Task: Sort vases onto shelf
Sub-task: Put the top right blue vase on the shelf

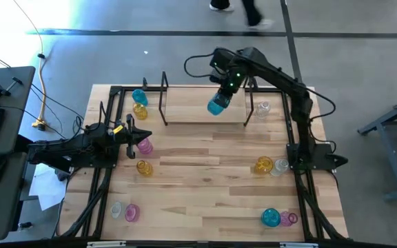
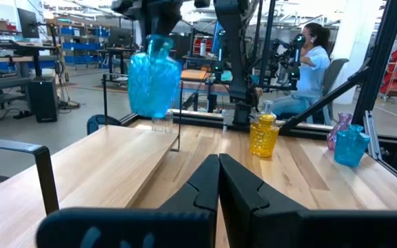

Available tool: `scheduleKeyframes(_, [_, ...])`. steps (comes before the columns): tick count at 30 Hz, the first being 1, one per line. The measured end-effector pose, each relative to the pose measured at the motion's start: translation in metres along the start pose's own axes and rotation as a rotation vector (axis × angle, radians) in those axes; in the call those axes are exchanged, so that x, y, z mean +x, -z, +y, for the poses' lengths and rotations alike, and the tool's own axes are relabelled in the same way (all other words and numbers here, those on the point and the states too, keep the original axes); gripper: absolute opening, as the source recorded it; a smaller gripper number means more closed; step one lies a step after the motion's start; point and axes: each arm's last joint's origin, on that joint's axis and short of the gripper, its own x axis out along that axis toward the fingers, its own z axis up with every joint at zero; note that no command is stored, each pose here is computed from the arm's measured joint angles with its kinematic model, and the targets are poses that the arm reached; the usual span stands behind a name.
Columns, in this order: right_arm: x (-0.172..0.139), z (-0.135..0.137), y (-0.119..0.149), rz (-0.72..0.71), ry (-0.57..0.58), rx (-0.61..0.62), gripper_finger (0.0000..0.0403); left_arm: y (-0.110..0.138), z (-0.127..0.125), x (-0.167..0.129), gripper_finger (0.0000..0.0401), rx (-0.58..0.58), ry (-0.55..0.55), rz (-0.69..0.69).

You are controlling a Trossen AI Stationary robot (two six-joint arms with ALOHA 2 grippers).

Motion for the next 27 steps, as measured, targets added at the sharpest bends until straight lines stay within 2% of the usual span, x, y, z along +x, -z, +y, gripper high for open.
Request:
scheduleKeyframes(5, [0.012,-0.013,-0.003,0.030,-0.006,-0.225,0.0016,0.000,0.000,0.000,0.0000,0.000,-0.001,0.001])
scheduleKeyframes(10, [0.011,-0.024,-0.002,0.040,0.029,-0.345,0.0016,0.000,0.000,0.000,0.0000,0.000,0.000,0.000])
scheduleKeyframes(15, [0.013,-0.033,0.000,0.052,0.036,-0.400,0.0016,0.000,0.000,0.000,0.0000,0.000,0.000,0.000])
scheduleKeyframes(21, [0.046,-0.036,0.010,0.206,0.021,-0.474,0.0016,0.000,0.000,0.000,0.0000,0.000,-0.001,0.000])
scheduleKeyframes(27, [0.070,-0.040,0.020,0.317,0.015,-0.498,0.0016,0.000,0.000,0.000,0.0000,0.001,0.000,0.000])
